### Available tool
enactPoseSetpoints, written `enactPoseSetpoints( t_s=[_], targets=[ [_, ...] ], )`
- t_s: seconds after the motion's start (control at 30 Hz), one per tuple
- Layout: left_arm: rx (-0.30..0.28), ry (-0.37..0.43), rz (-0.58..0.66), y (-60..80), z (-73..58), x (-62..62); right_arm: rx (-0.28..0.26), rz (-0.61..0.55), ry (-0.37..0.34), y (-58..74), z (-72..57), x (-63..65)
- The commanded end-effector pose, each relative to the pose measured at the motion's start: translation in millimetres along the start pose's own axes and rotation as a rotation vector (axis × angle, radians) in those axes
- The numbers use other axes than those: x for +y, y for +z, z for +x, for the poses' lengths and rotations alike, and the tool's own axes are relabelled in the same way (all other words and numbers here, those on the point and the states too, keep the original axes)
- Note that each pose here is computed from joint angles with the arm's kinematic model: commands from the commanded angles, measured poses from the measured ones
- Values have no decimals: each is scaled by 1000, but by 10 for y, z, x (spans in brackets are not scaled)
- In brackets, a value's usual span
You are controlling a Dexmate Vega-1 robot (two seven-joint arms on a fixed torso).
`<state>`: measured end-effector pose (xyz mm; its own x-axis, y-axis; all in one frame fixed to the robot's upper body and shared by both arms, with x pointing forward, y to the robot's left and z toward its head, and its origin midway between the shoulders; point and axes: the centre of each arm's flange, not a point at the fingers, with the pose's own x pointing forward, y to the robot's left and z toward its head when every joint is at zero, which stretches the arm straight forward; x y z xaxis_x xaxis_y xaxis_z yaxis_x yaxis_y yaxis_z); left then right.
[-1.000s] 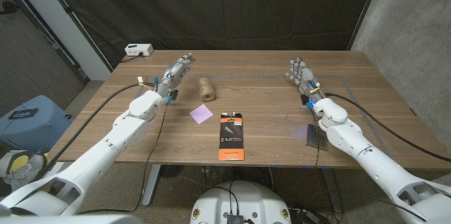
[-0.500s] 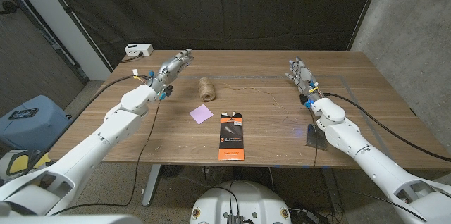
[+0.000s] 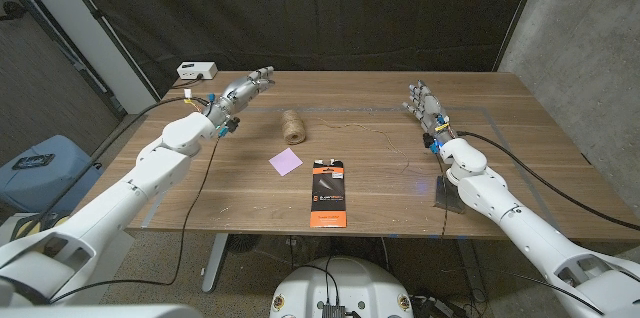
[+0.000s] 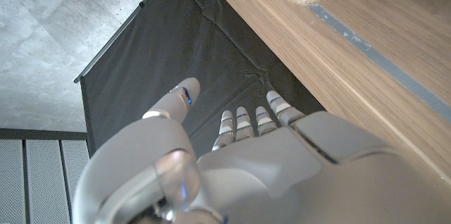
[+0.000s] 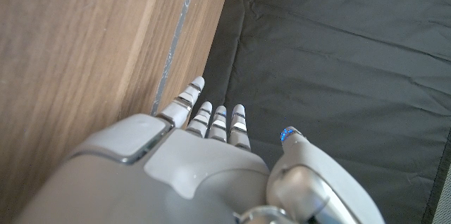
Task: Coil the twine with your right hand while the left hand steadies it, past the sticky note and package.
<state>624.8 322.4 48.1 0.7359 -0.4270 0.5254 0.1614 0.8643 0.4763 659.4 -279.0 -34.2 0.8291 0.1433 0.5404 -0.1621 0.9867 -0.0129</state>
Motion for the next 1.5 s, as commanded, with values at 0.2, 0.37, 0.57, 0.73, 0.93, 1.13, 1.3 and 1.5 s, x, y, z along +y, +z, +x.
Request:
enactPoseSetpoints(
  t_s=[0.2, 0.37, 0.57, 0.73, 0.93, 1.13, 1.3, 1.5],
  targets=[
    [1, -176, 163, 213, 103, 281, -4, -7, -35, -1, 2, -53],
    [-4, -204, 202, 283, 139, 350, -6, -7, -40, 6, 25, -66],
    [-1, -254, 255, 354, 166, 417, -6, -8, -44, -1, 58, -66],
    [6, -306, 297, 393, 193, 472, -5, -10, -50, -7, 77, -62],
    [18, -374, 345, 447, 241, 543, -7, -10, -63, -9, 96, -56],
    [29, -420, 394, 510, 287, 605, -10, -9, -76, -17, 105, -50],
    [42, -469, 465, 577, 310, 650, -15, -8, -82, -19, 116, -46],
    [51, -508, 531, 651, 334, 676, -17, -5, -91, -24, 120, -43]
  ],
)
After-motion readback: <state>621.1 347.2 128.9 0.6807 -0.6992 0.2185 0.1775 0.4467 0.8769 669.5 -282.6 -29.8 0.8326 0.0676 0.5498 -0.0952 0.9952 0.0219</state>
